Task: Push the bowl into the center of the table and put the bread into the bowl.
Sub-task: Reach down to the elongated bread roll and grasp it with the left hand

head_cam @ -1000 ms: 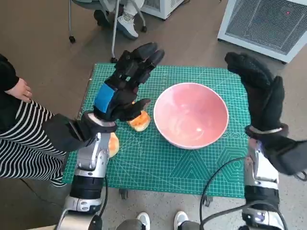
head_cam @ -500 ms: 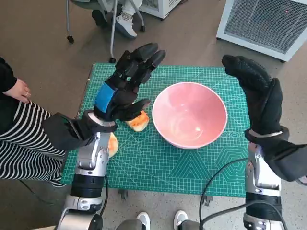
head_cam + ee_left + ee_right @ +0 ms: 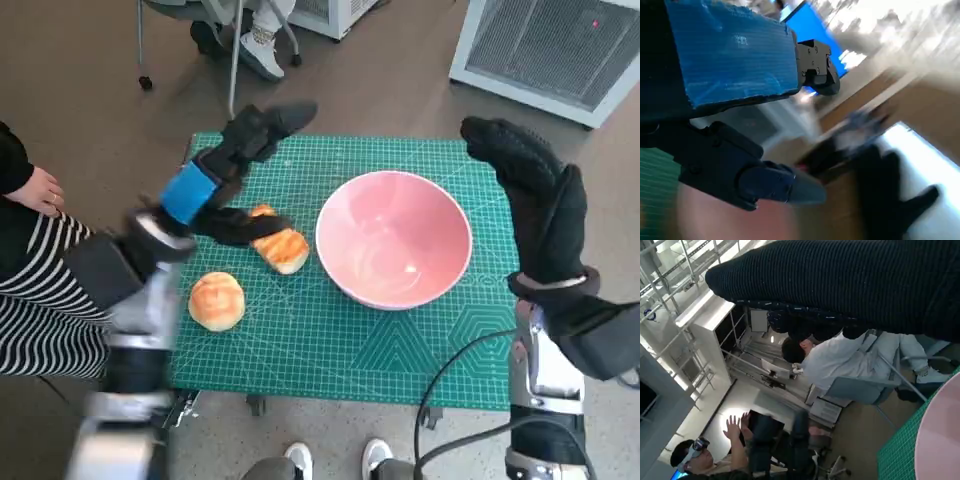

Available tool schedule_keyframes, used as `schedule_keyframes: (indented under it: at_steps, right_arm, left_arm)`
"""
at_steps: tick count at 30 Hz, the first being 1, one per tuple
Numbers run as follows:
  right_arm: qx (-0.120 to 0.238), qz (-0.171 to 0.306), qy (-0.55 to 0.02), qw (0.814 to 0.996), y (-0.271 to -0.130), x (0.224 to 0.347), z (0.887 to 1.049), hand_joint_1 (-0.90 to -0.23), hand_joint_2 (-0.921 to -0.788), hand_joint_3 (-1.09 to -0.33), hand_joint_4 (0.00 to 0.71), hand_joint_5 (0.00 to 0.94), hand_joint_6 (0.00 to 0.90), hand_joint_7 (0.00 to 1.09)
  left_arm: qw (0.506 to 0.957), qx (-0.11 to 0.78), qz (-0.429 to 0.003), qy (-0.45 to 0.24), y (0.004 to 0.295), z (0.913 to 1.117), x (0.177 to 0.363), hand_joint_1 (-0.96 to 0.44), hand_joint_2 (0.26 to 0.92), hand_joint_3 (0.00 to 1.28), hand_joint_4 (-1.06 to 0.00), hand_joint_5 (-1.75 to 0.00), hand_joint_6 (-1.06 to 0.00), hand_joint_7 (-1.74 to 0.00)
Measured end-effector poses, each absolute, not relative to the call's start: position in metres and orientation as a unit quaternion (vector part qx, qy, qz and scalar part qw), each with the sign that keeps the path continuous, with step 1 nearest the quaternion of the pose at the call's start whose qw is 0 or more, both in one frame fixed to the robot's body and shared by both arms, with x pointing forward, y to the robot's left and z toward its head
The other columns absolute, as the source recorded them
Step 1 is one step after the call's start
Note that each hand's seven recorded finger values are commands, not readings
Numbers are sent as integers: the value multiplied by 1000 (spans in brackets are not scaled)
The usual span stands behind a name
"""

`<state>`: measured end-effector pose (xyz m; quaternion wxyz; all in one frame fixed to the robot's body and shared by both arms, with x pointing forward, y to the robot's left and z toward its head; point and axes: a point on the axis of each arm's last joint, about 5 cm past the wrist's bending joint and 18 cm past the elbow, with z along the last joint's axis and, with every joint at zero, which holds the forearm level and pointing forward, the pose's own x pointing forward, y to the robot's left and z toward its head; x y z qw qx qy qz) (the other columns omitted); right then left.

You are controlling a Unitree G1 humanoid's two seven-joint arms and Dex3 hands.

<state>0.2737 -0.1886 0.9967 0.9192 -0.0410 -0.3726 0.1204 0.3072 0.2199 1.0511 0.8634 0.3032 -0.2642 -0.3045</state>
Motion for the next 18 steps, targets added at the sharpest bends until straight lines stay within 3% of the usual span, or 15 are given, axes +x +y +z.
schedule_keyframes:
  at_steps: [3,8,18]
  right_arm:
    - [-42,120,-373,919,-189,273,996,-821,-921,-704,174,7,114,381]
    - [-42,118,-373,919,-190,272,994,-812,-921,-714,171,4,108,388]
    - [-41,116,-373,920,-190,273,993,-805,-921,-722,168,2,101,399]
  left_arm:
    - [847,380,-299,-218,231,1069,308,-234,658,74,-75,-87,-69,-412]
    - [836,430,-284,-189,237,1085,310,-132,670,44,-86,-18,-142,-284]
    - [818,479,-295,-121,235,1074,319,-30,696,29,-96,-4,-237,-147]
